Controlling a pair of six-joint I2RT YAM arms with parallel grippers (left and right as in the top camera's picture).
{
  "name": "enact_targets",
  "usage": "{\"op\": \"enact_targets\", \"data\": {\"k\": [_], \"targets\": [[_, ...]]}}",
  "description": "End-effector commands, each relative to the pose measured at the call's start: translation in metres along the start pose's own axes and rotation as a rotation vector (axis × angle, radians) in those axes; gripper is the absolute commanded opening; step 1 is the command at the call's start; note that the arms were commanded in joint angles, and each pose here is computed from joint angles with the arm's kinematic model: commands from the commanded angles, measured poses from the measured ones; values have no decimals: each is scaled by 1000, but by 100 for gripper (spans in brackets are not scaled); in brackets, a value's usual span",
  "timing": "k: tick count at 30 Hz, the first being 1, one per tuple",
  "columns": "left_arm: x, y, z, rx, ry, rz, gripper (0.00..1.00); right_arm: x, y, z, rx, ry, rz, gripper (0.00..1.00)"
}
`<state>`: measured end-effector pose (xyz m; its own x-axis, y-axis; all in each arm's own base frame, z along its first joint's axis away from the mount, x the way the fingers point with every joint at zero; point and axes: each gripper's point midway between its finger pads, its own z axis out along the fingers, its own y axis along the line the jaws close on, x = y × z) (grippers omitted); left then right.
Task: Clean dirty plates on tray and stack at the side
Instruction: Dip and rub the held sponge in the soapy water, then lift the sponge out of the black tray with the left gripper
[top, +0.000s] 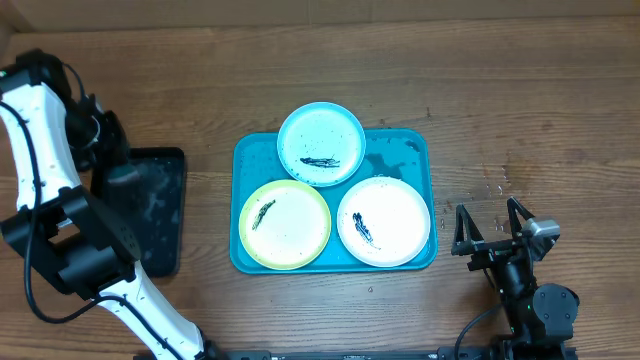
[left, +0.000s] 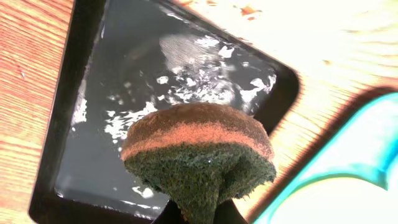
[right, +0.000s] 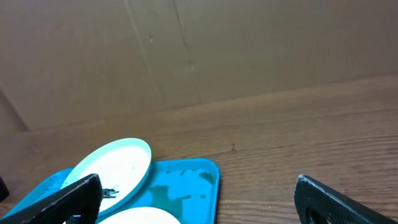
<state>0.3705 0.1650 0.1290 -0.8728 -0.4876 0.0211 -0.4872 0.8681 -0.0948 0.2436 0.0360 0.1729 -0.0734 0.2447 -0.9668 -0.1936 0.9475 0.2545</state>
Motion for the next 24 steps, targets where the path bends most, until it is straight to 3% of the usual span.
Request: {"op": "enact_targets", "data": {"k": [1, 5, 12, 18, 24], "targets": [[2, -18, -19, 89, -18, 7, 4, 3, -2, 0, 6, 2, 1, 100], [11, -2, 3, 8, 33, 10, 4, 3, -2, 0, 6, 2, 1, 100], [39, 3, 43, 16, 158, -19, 4, 3, -2, 1, 6, 2, 1, 100], [46, 5, -2, 30, 138, -38, 4, 3, -2, 0, 6, 2, 1, 100], [52, 2, -59, 24, -54, -25, 4, 3, -2, 0, 6, 1, 1, 100]]}}
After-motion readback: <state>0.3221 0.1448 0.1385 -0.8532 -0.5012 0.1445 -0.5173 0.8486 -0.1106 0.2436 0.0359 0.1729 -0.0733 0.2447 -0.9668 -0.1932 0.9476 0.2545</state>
